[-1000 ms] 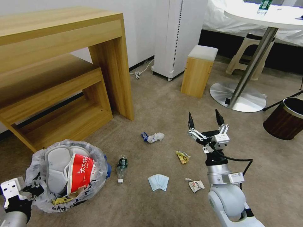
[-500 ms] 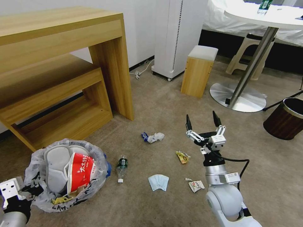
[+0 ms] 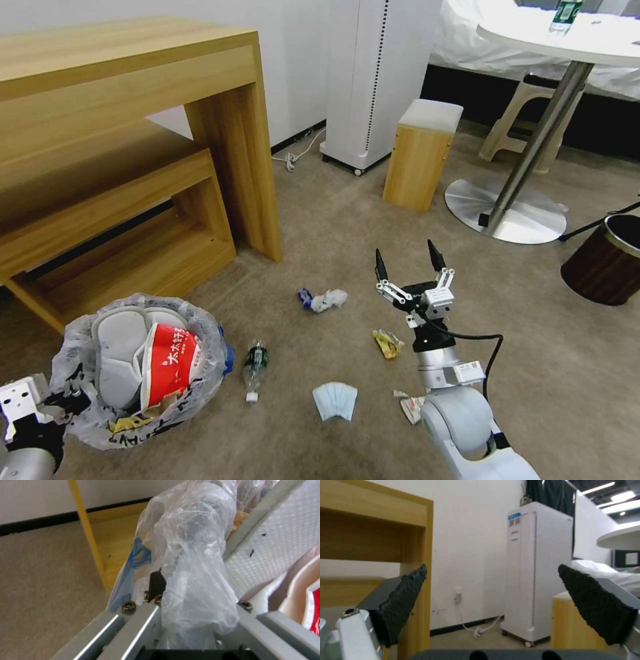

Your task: Pick up the trash bin and place the garbage on the floor into it.

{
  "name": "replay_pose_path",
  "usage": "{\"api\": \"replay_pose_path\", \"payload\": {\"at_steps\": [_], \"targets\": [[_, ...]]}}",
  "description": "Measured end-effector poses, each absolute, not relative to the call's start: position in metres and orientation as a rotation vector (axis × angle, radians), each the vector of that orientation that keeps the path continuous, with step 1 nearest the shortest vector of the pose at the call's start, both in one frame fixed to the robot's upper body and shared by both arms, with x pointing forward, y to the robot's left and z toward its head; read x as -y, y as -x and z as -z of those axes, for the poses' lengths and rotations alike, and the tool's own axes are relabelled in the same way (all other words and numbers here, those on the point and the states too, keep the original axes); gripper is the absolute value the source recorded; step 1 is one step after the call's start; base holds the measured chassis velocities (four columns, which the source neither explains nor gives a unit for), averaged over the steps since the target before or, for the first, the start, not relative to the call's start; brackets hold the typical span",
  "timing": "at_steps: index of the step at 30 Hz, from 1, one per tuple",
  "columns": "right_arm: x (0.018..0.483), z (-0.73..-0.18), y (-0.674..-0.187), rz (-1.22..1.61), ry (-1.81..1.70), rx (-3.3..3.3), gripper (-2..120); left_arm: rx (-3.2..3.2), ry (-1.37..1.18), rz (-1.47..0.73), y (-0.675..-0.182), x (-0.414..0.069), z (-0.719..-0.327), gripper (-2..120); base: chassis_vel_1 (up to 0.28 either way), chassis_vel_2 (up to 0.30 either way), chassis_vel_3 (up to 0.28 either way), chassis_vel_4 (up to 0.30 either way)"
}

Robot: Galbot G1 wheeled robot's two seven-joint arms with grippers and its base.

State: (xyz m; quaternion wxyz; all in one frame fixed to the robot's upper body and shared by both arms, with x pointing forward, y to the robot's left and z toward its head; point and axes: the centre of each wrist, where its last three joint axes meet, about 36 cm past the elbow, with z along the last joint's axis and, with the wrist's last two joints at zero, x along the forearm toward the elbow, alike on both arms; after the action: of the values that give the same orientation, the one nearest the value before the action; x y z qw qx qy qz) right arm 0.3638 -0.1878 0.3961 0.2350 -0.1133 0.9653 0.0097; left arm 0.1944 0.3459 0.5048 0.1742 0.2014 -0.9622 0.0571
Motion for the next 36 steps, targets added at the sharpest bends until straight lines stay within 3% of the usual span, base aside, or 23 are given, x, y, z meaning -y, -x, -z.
{"api": "replay_pose_path", "payload": {"at_steps": [19,27,36], "targets": [[0.133,-0.389,-0.41,-0.32,0.589,-2.859,100,2.749,-0.572,-0.111,-0.195,-0.348,-0.504,1,-0.025,0.029,0.029,-0.022],[0.06,-0.428,-0.427,-0.692,0.899,-3.287,100,2.75,-0.589,-0.1,-0.195,-0.35,-0.504,1,0.0,0.0,0.0,0.0],[0.003,-0.43,-0.458,-0.375,0.92,-3.74,100,2.731,-0.684,-0.089,-0.197,-0.36,-0.504,1,0.0,0.0,0.0,0.0]]}}
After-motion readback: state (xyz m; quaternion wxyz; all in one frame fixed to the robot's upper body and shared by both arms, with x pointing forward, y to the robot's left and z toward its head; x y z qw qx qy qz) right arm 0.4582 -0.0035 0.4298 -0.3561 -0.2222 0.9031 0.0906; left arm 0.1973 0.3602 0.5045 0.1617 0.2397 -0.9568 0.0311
